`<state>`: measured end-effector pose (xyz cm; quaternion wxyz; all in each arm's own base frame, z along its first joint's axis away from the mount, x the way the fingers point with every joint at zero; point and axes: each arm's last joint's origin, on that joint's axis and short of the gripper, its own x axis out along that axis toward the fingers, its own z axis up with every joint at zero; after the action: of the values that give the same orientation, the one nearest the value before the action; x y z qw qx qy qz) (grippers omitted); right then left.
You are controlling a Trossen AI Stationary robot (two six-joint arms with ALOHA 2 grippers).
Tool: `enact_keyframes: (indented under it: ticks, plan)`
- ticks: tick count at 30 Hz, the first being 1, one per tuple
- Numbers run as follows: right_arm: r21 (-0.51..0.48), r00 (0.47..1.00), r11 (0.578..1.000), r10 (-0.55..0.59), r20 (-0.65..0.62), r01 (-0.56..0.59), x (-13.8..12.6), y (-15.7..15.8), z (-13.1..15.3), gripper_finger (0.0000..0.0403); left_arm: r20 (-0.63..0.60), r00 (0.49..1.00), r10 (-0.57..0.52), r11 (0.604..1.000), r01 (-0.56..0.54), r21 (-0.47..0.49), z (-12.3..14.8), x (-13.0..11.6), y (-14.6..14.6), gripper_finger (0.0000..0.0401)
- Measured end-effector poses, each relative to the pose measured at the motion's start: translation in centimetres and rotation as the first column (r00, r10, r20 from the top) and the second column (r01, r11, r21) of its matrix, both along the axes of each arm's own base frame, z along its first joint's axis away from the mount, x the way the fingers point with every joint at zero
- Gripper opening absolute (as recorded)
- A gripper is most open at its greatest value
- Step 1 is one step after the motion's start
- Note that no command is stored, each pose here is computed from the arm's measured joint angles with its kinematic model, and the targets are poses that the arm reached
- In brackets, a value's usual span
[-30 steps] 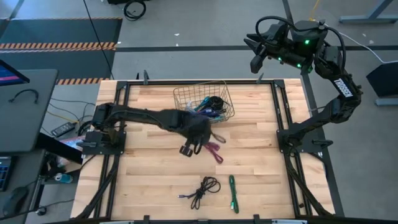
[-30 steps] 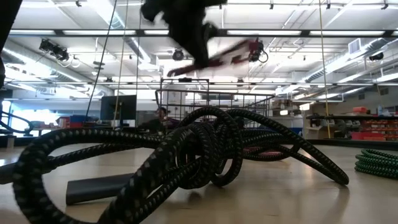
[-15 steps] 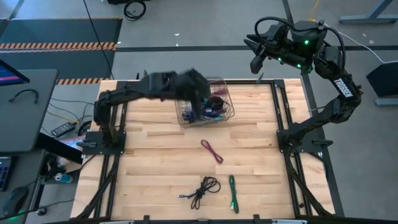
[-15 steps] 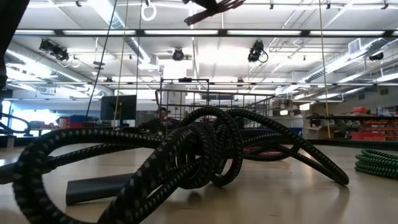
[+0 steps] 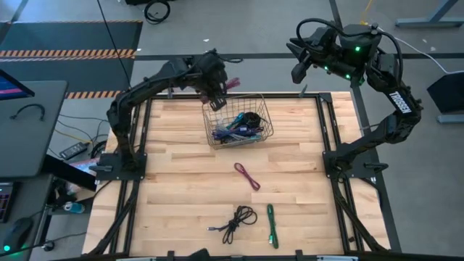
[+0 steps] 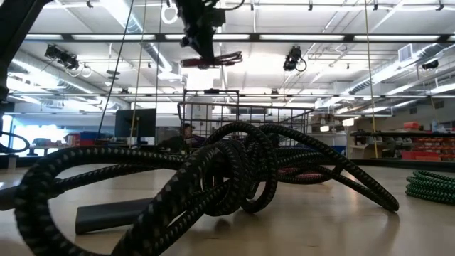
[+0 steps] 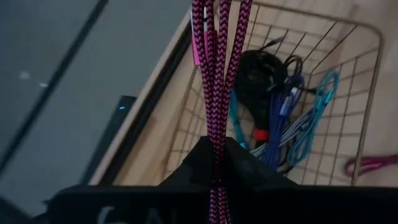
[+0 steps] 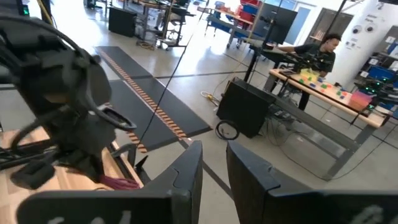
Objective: Pick and place USB-C Cables
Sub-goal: Put the pink charger cable into the wire basket
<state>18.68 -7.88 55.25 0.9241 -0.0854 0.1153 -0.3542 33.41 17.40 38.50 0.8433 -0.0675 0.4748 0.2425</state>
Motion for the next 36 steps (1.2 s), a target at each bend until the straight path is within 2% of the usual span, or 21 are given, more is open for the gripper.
enact_keyframes:
  ticks: [3,6,13,21,26,36]
  plan:
    - [0.000,1.000,1.000,0.000,0.000,0.000,0.0,0.0,0.0,0.0070,0.034,0.999,-0.013,0.998,0.015,-0.059,-2.1,0.6,0.8,0.0020]
    - [-0.003,1.000,1.000,0.000,-0.002,0.000,0.0,0.0,0.0,0.0064,0.055,0.998,-0.002,0.997,0.006,-0.073,-4.4,1.5,1.1,0.0020]
    - [-0.005,1.000,1.000,-0.015,-0.004,0.015,-0.1,-0.3,0.0,0.0064,0.152,0.988,-0.008,0.988,0.031,-0.151,-10.0,3.5,-0.3,0.0020]
    - [0.000,0.999,0.999,-0.034,0.000,0.034,-0.3,-0.6,0.0,0.0064,0.106,0.994,-0.013,0.981,0.033,-0.189,-14.6,3.6,-2.1,0.0020]
    - [0.000,0.999,0.999,-0.032,0.001,0.032,-0.3,-0.6,0.0,0.0063,0.106,0.994,0.002,0.984,0.016,-0.177,-16.3,3.3,-2.1,0.0020]
    - [0.003,1.000,1.000,-0.031,0.004,0.031,-0.3,-0.6,0.0,0.0062,0.100,0.995,-0.020,0.989,0.034,-0.143,-16.6,3.1,-1.7,0.0020]
